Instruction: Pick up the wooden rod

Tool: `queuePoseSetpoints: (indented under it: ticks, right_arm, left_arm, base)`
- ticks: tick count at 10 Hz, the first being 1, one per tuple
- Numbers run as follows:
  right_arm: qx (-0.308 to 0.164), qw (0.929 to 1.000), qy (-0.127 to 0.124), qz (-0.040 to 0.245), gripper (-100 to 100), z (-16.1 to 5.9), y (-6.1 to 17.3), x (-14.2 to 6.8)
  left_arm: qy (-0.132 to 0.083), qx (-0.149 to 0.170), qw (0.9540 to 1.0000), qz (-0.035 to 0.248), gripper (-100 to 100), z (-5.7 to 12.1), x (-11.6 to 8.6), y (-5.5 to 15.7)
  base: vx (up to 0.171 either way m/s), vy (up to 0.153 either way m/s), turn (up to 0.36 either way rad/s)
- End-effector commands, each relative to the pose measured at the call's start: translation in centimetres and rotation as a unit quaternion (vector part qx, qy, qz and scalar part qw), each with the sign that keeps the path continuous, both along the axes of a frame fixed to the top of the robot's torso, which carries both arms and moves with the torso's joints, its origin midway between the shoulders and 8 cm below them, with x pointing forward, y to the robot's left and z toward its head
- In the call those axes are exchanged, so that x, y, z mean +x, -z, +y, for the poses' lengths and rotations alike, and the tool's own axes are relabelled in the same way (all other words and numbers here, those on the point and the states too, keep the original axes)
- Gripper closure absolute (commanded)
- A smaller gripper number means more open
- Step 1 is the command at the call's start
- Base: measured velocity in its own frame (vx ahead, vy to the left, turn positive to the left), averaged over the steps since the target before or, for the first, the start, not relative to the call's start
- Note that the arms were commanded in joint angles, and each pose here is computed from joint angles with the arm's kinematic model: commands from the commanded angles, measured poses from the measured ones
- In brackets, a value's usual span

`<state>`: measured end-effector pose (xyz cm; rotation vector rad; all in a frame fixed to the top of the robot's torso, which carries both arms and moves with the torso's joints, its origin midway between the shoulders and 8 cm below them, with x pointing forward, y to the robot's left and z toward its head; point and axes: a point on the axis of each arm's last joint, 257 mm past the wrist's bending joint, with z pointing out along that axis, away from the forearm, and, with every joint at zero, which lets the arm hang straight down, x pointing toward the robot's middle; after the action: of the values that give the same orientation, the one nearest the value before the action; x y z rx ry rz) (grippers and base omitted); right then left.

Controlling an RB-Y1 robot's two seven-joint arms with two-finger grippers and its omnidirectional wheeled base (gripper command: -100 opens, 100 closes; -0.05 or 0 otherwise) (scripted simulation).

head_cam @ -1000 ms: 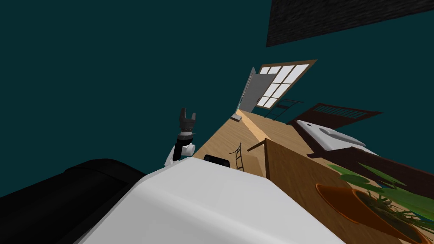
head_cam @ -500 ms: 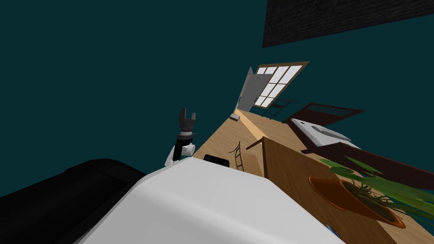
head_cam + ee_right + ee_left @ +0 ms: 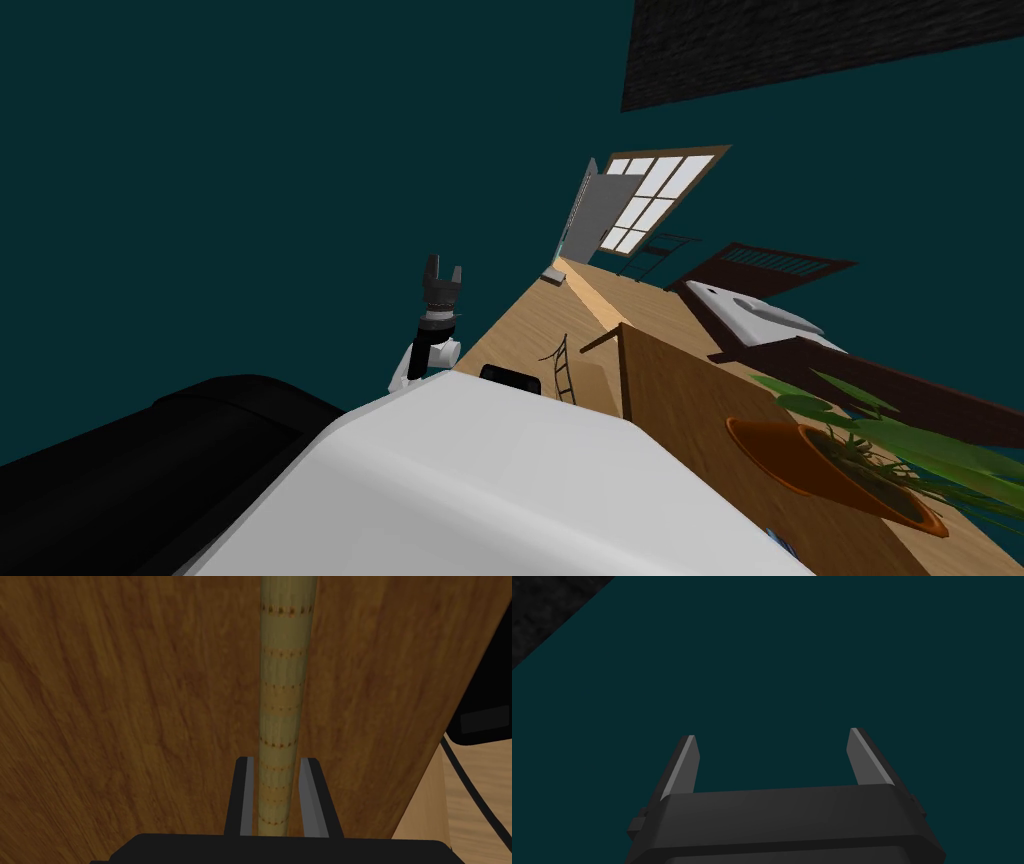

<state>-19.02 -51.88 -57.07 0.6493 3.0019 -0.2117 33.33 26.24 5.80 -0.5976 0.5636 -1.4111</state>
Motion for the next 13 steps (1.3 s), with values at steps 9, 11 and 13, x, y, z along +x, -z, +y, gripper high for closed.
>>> queuePoseSetpoints:
  ticks: [9,11,13]
  right_arm:
    - [0.01,0.9986,0.052,-0.005,100,3.0,-0.7,-6.9]
    - [0.007,0.997,0.077,-0.008,100,4.2,-1.4,-9.5]
    - [0.007,0.9974,0.071,-0.007,100,4.2,-1.4,-9.5]
  left_arm:
    - [0.0,0.0,1.0,0.0,0,0.0,0.0,0.0]
    - [0.0,0.0,1.0,0.0,0,0.0,0.0,0.0]
    - [0.0,0.0,1.0,0.0,0,0.0,0.0,0.0]
  base:
    - [0.024,-0.008,0.114]
    - [0.03,-0.003,0.135]
    - [0.014,-0.005,0.03]
